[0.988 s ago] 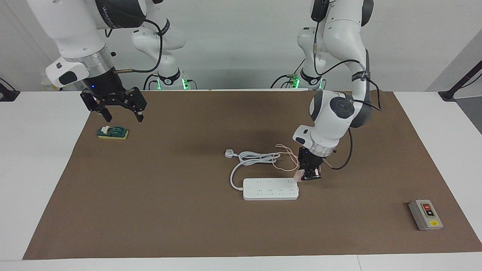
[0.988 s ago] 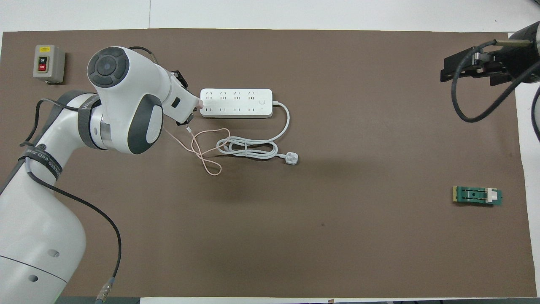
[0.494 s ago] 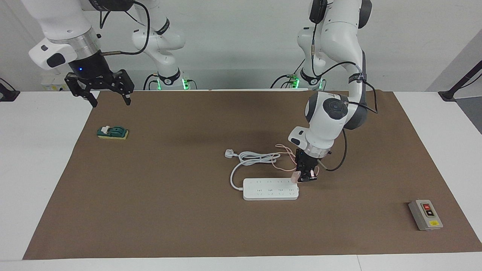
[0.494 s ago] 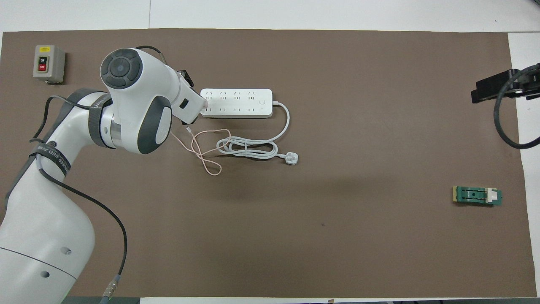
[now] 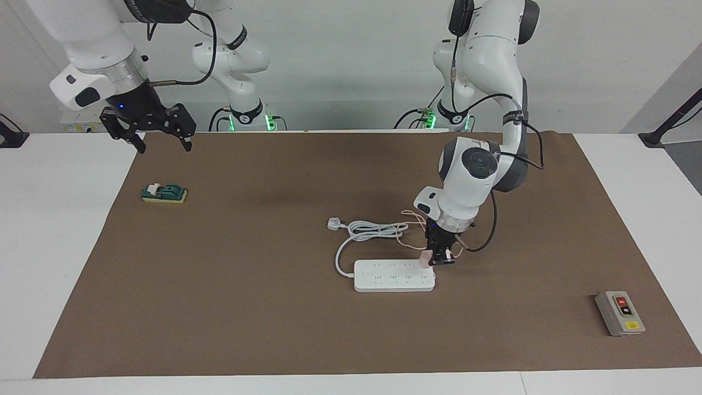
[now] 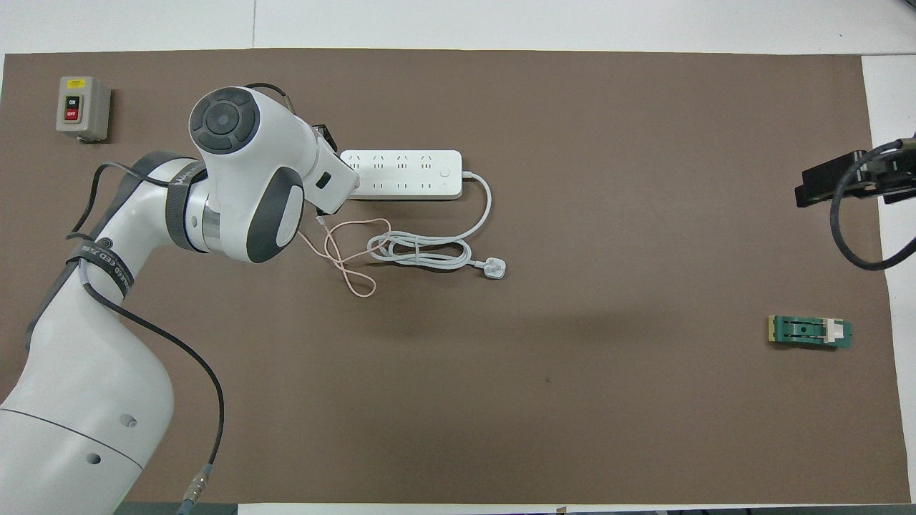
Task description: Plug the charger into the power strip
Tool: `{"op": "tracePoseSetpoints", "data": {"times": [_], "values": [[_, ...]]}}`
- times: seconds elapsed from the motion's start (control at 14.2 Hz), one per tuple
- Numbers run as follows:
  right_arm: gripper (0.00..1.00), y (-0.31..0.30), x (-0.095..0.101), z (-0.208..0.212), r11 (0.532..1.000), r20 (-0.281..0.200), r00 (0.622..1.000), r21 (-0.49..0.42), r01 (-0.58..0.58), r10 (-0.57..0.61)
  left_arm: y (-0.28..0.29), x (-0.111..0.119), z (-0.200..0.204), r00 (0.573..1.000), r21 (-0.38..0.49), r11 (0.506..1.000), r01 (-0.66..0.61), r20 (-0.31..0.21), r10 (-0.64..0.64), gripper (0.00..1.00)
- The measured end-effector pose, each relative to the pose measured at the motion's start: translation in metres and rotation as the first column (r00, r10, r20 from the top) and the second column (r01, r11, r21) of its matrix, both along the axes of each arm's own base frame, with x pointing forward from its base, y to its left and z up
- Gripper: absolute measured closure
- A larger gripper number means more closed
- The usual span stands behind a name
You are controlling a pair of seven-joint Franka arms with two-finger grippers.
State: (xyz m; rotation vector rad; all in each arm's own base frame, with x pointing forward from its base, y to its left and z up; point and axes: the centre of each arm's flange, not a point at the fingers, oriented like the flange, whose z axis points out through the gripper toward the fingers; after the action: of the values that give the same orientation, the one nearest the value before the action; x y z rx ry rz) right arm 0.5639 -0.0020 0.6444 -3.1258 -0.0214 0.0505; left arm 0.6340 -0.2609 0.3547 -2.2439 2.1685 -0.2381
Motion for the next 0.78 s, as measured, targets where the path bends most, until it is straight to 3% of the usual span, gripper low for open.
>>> {"op": "tracePoseSetpoints", "data": {"times": [0.21,0.78], "values": [[0.0,-0.004,-0.011,-0.008,1.0,-0.013,1.0,0.002,0.008,-0.008,-0.004,-0.002,0.0,1.0,0.015,1.0,0.009,0.006,-0.009,0.69],[0.0,-0.011,-0.024,-0.006,1.0,0.03,0.999,0.005,0.018,-0.018,-0.011,-0.005,-0.003,1.0,0.024,1.0,-0.013,0.001,0.013,0.69]]}}
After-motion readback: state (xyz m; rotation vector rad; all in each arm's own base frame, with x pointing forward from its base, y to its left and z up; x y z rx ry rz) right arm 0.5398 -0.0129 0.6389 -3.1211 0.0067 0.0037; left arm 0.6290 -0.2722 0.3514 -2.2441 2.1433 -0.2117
